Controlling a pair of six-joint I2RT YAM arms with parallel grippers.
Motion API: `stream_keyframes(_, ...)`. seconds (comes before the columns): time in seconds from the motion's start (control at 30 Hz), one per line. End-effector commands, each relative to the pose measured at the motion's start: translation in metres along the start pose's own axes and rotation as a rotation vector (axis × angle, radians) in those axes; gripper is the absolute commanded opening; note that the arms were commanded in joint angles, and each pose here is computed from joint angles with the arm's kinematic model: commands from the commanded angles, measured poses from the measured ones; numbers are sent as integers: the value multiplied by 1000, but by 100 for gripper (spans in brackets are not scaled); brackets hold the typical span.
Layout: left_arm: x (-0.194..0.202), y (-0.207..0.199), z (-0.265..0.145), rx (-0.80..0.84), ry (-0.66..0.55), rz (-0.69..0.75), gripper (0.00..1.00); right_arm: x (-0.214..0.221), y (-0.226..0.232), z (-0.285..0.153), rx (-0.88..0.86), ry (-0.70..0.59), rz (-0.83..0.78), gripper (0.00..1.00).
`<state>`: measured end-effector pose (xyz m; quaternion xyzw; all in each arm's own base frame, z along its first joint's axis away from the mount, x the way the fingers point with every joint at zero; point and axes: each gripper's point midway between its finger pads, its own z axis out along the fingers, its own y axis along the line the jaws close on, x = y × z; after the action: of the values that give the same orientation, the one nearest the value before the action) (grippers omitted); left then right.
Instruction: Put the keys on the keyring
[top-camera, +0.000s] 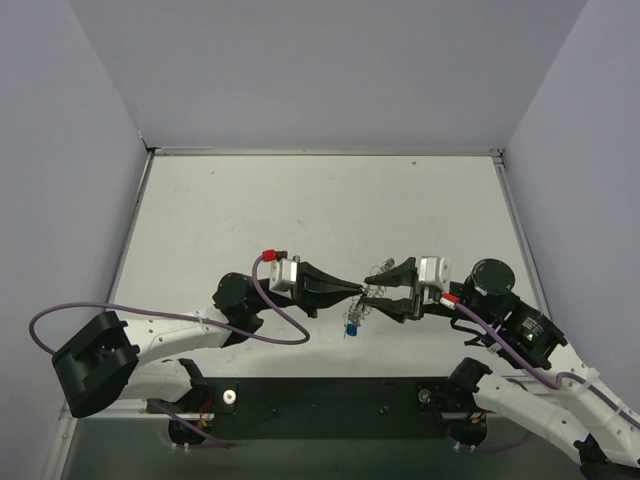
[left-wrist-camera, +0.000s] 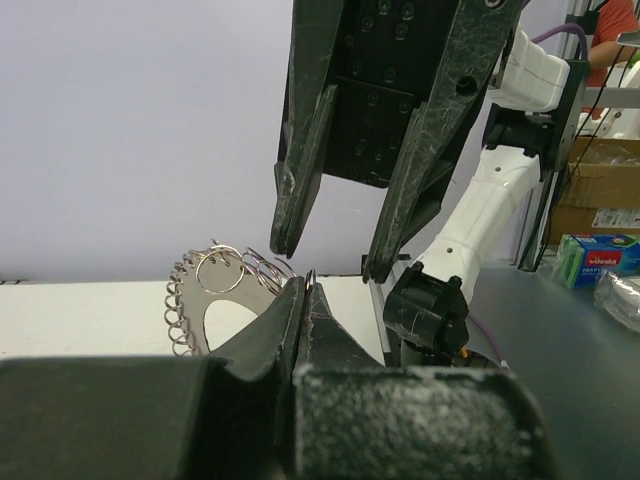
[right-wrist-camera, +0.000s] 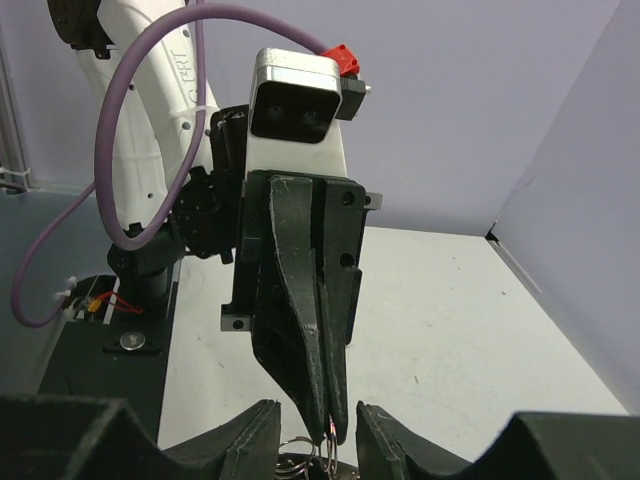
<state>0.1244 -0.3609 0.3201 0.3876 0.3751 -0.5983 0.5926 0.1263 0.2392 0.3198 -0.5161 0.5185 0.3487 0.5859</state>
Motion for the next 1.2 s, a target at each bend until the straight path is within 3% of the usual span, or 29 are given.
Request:
stream_keyframes(0.0,-64,-13,6,71,-216,136,0,-6,-3,4,2,-37,-30,36)
stream_keyframes(1.17,-90,-23,2,121,-306,169,0,24,-7,2,24,35,18,25)
